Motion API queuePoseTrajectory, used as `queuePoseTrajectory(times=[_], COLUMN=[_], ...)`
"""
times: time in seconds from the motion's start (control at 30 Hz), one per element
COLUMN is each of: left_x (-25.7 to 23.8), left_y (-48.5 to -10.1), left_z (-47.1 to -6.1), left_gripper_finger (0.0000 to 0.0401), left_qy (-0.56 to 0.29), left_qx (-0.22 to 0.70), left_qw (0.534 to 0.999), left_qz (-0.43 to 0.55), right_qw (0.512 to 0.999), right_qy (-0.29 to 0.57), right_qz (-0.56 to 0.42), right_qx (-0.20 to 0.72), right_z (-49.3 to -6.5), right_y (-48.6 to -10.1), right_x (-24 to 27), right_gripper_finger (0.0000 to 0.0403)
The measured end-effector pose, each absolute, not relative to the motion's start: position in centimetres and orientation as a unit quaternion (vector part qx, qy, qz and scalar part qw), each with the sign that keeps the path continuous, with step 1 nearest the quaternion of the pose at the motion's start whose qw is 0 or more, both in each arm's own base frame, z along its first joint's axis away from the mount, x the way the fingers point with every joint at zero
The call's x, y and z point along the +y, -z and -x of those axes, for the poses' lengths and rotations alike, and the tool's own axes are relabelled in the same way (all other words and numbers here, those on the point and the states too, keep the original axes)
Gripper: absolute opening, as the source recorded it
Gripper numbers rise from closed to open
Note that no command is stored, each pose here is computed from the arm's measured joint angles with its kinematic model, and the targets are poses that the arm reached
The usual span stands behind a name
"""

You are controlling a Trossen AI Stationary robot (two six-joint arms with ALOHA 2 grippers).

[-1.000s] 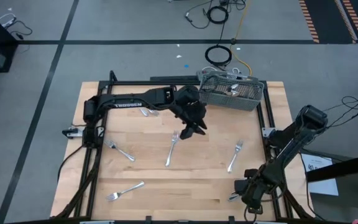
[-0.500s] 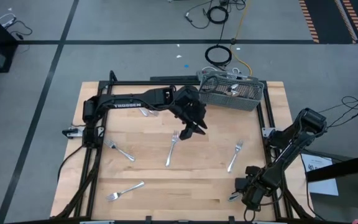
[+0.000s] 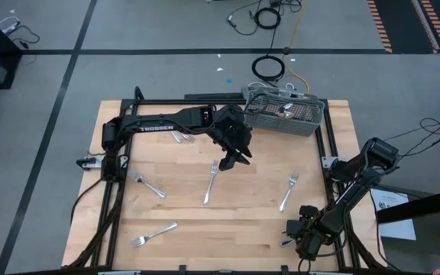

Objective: Sort silverware
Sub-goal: Put the silver spoon into the silverware basket

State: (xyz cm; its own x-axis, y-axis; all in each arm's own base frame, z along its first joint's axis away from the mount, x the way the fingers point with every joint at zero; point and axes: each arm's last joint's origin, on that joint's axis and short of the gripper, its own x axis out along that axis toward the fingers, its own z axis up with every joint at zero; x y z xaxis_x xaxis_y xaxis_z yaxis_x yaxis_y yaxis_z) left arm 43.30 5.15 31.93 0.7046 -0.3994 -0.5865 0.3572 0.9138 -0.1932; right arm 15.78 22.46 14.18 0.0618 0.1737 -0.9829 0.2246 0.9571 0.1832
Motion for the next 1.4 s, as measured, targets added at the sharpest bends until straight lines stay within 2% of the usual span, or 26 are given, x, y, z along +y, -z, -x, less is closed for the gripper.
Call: queuePoseTrajectory(times=[0.23, 0.37, 0.5, 0.73, 0.8, 1.1, 1.27, 1.4], left_x=[5.2, 5.2, 5.2, 5.2, 5.2, 5.2, 5.4, 6.2], left_y=[-31.9, -31.9, -31.9, -31.9, -31.9, -32.1, -32.5, -33.1], left_z=[-43.3, -43.3, -43.3, -43.3, -43.3, -43.4, -43.4, -43.5], left_gripper_finger=[0.0138, 0.0138, 0.0138, 0.0138, 0.0138, 0.0138, 0.0138, 0.0138], left_qy=[0.206, 0.206, 0.205, 0.205, 0.205, 0.215, 0.265, 0.342], left_qx=[0.324, 0.324, 0.324, 0.324, 0.324, 0.315, 0.283, 0.229], left_qw=[0.923, 0.923, 0.923, 0.923, 0.923, 0.924, 0.921, 0.909], left_qz=[0.03, 0.03, 0.03, 0.03, 0.03, 0.031, 0.047, 0.067], right_qw=[0.712, 0.712, 0.71, 0.697, 0.695, 0.686, 0.698, 0.711], right_qy=[0.024, 0.026, 0.029, 0.055, 0.056, 0.018, -0.022, -0.059], right_qz=[-0.139, -0.138, -0.136, -0.167, -0.176, -0.238, -0.296, -0.348], right_qx=[0.687, 0.688, 0.69, 0.696, 0.694, 0.688, 0.652, 0.609], right_z=[-15.8, -15.8, -15.7, -15.7, -15.7, -15.3, -15.1, -14.6], right_y=[-13.6, -13.5, -13.4, -13.4, -13.7, -16.3, -19.3, -22.5], right_x=[22.7, 22.7, 22.6, 22.5, 22.5, 22.5, 22.1, 21.0], right_gripper_finger=[0.0211, 0.019, 0.0142, 0.0029, 0.001, 0.0004, 0.0003, 0.0002])
